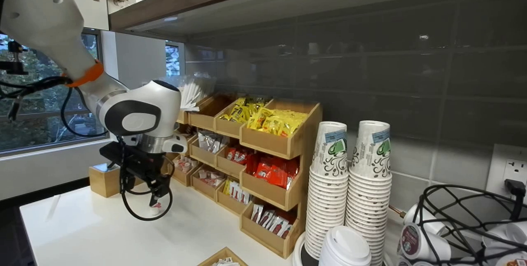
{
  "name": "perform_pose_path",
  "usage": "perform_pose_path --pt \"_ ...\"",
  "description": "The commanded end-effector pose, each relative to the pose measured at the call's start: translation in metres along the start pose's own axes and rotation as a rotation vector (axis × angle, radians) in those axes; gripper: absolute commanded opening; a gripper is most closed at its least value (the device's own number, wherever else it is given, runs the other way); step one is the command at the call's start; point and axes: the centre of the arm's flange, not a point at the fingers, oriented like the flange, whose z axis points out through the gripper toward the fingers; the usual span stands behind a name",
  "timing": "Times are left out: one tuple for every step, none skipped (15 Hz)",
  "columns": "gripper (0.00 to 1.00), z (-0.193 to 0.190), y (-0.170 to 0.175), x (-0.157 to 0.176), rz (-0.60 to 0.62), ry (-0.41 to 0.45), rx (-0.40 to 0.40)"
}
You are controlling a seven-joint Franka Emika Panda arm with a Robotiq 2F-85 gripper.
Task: Put the coffee pod from the counter on the bottom shelf.
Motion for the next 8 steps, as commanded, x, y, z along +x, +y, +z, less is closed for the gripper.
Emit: perform_pose_path --pt "1.00 0.016 0.021 0.008 0.038 0.033 0.039" --pt "1.00 0.021 0.027 0.009 0.045 0.036 0.045" --pt "1.00 0.024 0.031 0.010 0.049 0.039 0.053" --pt "1.00 0.028 0.037 0.012 0.046 0.046 0.061" --pt "1.00 0.031 0.041 0.014 0.040 0.053 0.071" --pt "1.00 0.034 0.044 0.017 0.034 0.061 0.075" --pt "1.00 0.037 0.047 0.019 0.030 0.066 0.084" --pt "0.97 0.041 0.050 0.022 0.023 0.075 0.090"
